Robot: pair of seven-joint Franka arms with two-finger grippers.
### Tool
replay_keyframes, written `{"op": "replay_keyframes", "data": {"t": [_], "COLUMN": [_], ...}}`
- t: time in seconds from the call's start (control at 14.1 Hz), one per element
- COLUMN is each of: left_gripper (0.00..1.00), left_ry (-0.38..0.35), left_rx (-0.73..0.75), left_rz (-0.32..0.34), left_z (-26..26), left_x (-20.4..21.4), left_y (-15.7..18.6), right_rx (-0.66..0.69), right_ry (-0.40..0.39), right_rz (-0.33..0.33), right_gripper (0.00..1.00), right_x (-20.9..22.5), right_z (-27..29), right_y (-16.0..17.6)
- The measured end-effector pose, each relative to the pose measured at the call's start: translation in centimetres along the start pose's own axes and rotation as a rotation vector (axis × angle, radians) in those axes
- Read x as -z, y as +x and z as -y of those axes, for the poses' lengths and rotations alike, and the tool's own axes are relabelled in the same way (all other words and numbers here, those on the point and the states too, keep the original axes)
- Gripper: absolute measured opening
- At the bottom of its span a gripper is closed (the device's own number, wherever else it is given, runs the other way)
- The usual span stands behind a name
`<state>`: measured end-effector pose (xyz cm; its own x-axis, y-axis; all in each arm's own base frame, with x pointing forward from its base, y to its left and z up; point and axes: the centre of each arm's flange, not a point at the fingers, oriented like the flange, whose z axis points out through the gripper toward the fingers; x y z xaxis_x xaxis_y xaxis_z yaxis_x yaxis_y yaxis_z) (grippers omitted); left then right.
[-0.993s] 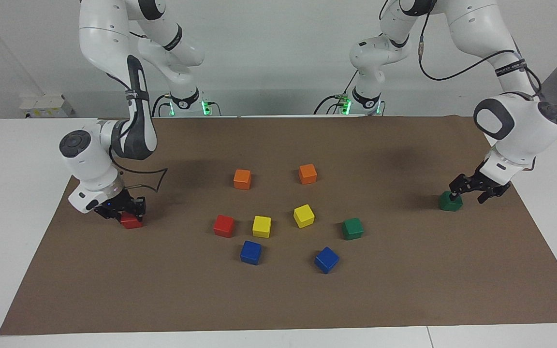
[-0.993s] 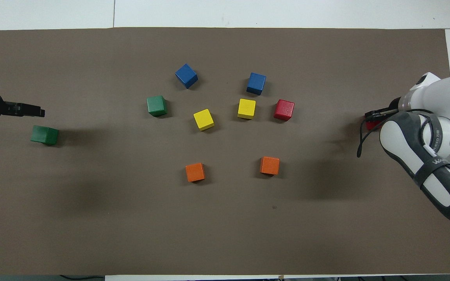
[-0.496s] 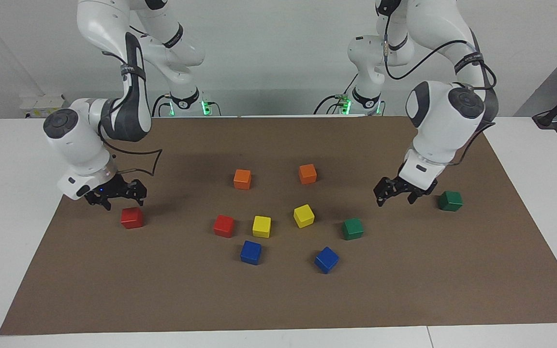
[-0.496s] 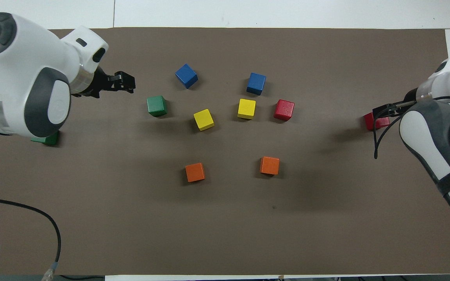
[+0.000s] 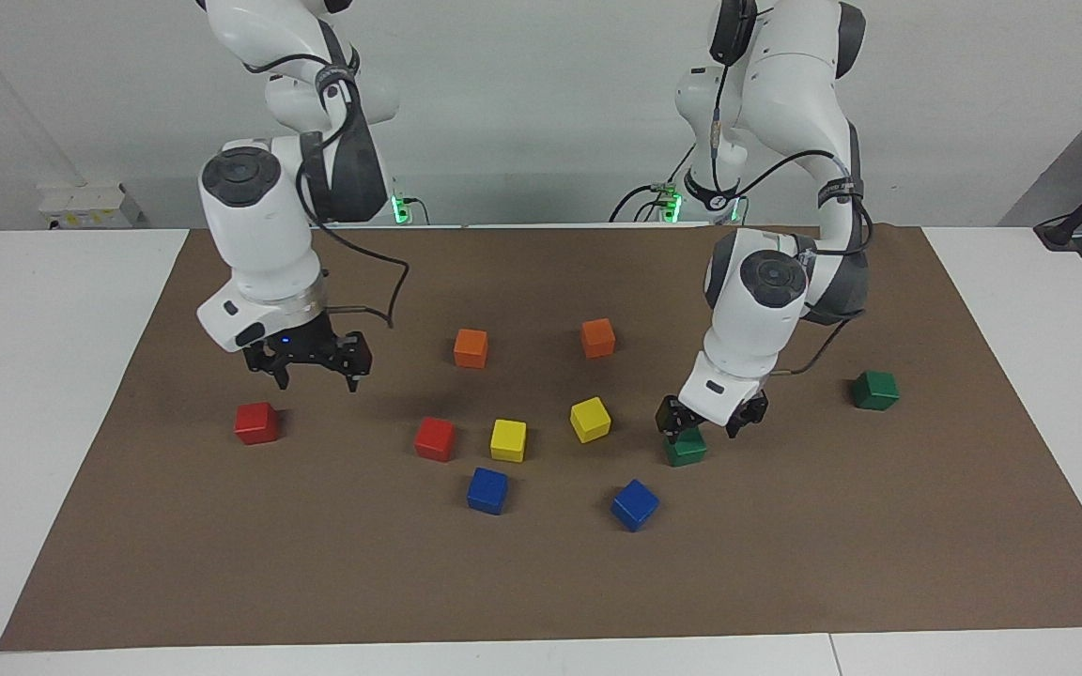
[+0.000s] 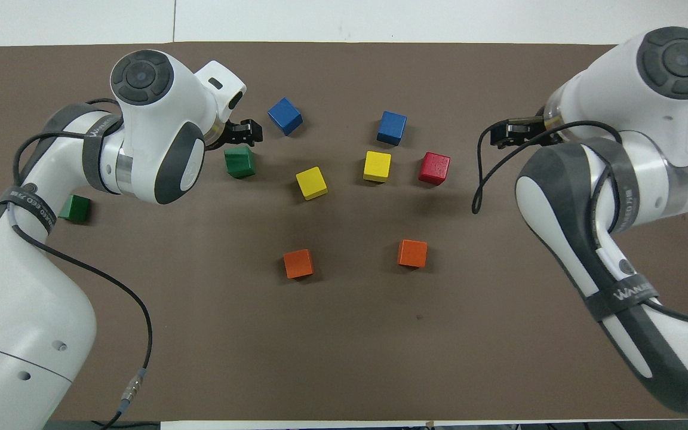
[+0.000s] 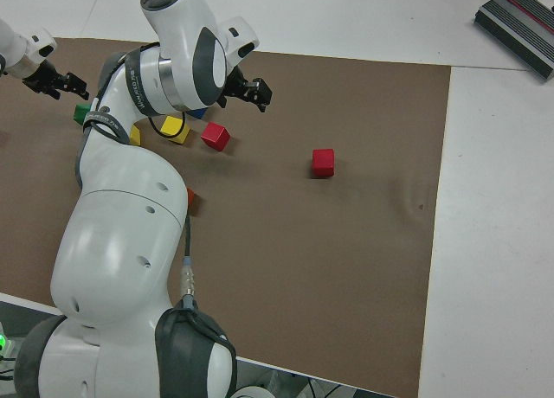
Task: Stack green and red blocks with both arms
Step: 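Reach the left gripper to the other green cube while the right gripper reaches red, then grasp the green cube with the left gripper while the right gripper grasps red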
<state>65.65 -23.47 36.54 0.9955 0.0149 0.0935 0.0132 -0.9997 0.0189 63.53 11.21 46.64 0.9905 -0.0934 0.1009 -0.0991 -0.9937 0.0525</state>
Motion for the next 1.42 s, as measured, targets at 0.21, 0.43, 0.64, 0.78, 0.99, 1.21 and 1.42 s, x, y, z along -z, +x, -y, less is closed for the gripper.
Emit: {"op": "replay_keyframes", "data": {"t": [0.21,0.43,0.64,0.78,0.99,1.21,1.42], "left_gripper": [1.0,1.0,1.0,1.0,1.0,1.0,0.9], "left_ry": [-0.005,-0.007,-0.005,-0.006,-0.011,-0.024,-0.016], "left_rx": [0.009,0.013,0.023,0.028,0.037,0.037,0.027], "left_rz": [-0.029,-0.039,-0.029,-0.023,-0.025,-0.054,-0.052], "left_z": [0.8,1.3,1.3,1.0,0.5,0.5,0.4], "left_x": [-1.7,-3.6,-4.5,-4.9,-5.1,-5.6,-6.1], "left_y": [0.1,-0.6,-1.2,-1.6,-1.9,-2.0,-2.4], "right_rx": [-0.077,-0.156,-0.214,-0.231,-0.233,-0.216,-0.215], "right_ry": [0.021,0.029,0.039,0.038,0.051,0.067,0.075], "right_rz": [-0.024,-0.013,-0.018,-0.014,-0.026,-0.044,-0.052], "right_gripper": [1.0,1.0,1.0,1.0,1.0,1.0,1.0], "right_x": [-1.9,-4.6,-6.9,-7.8,-8.5,-9.3,-10.2], "right_z": [4.0,7.3,7.8,7.8,8.7,10.1,10.3], "right_y": [0.2,-0.2,0.4,0.5,0.5,0.4,0.6]}}
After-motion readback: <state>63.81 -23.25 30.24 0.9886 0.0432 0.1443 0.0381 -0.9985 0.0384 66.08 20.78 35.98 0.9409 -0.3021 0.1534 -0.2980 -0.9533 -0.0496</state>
